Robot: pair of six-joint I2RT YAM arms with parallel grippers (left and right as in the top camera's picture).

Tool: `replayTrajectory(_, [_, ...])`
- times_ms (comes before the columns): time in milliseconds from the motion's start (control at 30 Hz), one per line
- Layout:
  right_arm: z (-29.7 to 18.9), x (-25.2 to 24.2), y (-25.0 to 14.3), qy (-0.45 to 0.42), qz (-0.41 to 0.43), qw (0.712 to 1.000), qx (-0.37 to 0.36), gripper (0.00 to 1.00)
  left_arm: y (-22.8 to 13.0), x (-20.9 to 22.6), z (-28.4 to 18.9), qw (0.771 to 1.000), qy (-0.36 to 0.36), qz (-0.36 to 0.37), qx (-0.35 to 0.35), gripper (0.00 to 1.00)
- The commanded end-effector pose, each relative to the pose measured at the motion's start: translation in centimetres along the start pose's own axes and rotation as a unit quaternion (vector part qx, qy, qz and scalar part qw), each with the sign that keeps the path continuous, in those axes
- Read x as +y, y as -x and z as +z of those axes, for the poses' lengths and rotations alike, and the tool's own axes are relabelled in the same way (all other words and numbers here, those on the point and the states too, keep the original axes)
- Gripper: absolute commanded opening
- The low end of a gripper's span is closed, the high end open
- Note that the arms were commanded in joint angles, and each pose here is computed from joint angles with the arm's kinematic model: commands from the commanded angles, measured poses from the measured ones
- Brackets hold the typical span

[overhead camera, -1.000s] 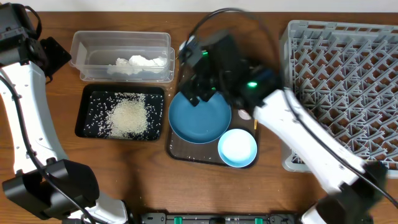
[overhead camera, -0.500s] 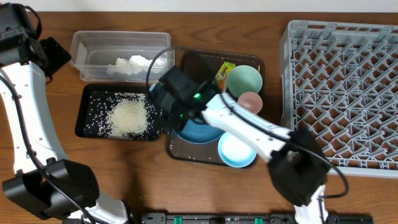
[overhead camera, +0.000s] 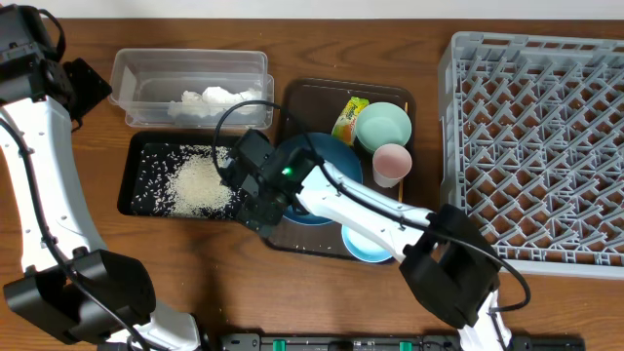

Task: Sort waste into correct bins and load items into the dishwasher rack
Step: 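Grasp the blue plate rim with the right gripper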

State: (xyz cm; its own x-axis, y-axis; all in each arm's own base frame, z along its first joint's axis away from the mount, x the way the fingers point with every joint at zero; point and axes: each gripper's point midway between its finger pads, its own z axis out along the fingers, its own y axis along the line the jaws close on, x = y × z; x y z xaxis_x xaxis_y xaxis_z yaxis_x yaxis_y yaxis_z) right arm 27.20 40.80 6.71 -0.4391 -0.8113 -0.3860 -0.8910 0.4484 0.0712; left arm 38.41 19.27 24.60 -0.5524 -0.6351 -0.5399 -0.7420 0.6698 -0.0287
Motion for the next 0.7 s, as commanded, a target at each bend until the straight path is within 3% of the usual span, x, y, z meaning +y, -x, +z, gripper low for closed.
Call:
replayTrajectory(0, [1.2, -0.9, -0.5, -0.033, 0.016, 0.999, 0.015, 0.99, 0.2, 0.3, -0.2, 1.000, 0.006, -0.003, -0.004, 0.92])
replayTrajectory(133, [1.3, -0.9, -0.7, -0.033, 0.025, 0.999, 0.021, 0.99, 0.2, 0.4, -0.2, 1.000, 0.006, -0.003, -0.004, 0.92])
replayTrajectory(467, [1.1, -0.6, -3.2, -0.031, 0.059, 0.995, 0.069, 0.67, 0.2, 0.3, -0.2, 1.000, 0.006, -0.003, -0.004, 0.93])
replayTrajectory(667, [1.1, -0.5, -4.1, -0.031, 0.079, 0.993, 0.086, 0.58, 0.2, 0.3, -0.2, 1.000, 0.006, -0.003, -0.004, 0.92])
